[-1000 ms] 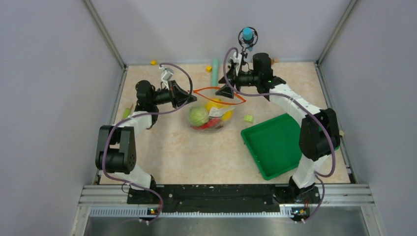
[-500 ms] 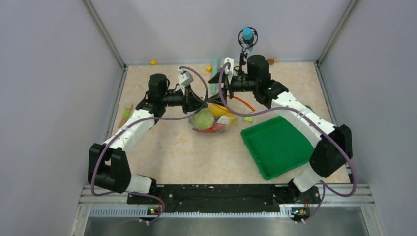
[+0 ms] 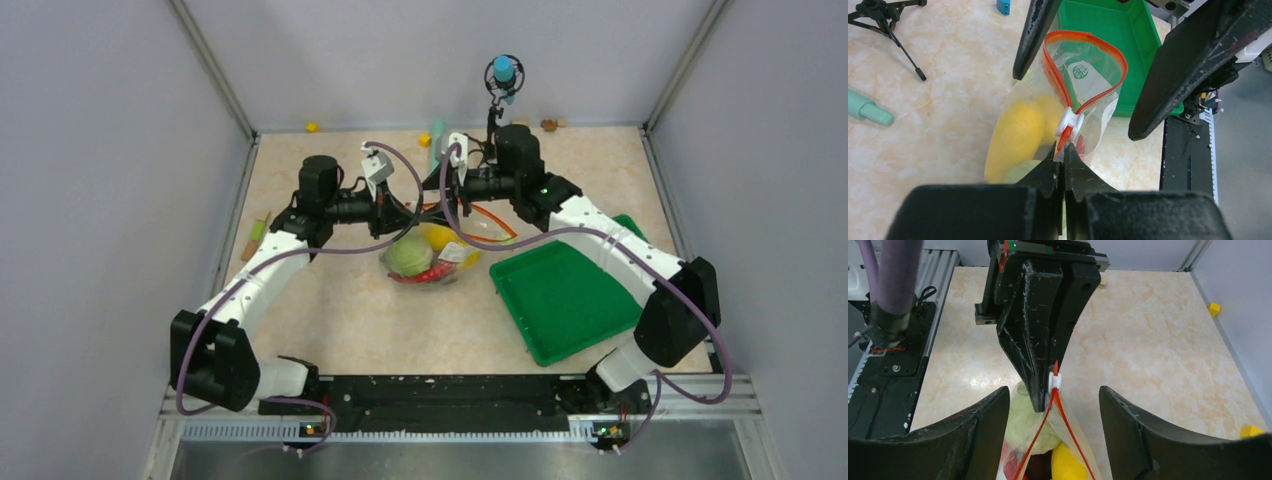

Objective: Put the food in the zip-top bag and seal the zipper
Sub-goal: Zip the zipper food storage bag at the center of the board.

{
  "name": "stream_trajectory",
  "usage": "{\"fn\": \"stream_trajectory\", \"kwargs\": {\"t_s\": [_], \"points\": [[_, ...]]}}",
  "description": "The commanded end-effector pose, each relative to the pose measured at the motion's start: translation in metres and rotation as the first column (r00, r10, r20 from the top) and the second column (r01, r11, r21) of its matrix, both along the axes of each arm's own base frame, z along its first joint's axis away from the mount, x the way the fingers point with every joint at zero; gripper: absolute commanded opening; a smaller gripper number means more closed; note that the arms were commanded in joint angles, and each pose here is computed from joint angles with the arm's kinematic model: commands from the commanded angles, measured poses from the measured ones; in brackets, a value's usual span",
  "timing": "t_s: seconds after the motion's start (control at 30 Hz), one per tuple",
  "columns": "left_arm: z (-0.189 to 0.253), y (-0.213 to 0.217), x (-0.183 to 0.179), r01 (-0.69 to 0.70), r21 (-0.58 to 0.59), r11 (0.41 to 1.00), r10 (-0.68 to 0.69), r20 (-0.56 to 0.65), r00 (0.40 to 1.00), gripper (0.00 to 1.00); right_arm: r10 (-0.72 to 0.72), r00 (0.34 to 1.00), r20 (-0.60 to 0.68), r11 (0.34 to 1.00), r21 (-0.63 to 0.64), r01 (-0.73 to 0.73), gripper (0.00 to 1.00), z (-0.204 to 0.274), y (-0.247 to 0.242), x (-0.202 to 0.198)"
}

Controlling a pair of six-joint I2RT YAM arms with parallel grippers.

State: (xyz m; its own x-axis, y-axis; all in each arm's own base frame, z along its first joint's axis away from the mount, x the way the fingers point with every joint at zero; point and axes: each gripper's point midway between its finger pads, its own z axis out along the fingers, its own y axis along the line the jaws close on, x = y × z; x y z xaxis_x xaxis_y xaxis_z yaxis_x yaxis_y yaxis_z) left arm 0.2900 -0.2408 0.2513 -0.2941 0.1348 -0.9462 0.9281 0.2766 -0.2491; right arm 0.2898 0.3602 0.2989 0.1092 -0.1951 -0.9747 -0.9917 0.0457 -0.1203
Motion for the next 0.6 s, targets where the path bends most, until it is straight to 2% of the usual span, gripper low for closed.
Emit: {"fn": "stream_trajectory", "kwargs": {"t_s": [0.0,0.2,0.57], "points": [[0.017,-0.001,-0.007,0.019,-0.017,1.000,-0.018,0.075,0.997,0.00,0.056,0.997,0.047,0.996,0.059,-0.059,0.63,0.024,0.008,-0.017],[0.021,-0.002,-0.010,0.019,-0.017,1.000,-0.018,0.081,0.997,0.00,0.078,0.996,0.038,0.994,0.073,-0.080,0.53,0.025,0.016,-0.020],[0.023,-0.002,-0.012,-0.001,-0.016,1.000,0.002,0.106,0.994,0.00,0.066,0.998,0.003,0.997,0.029,-0.066,0.43,0.011,0.020,-0.013]]}}
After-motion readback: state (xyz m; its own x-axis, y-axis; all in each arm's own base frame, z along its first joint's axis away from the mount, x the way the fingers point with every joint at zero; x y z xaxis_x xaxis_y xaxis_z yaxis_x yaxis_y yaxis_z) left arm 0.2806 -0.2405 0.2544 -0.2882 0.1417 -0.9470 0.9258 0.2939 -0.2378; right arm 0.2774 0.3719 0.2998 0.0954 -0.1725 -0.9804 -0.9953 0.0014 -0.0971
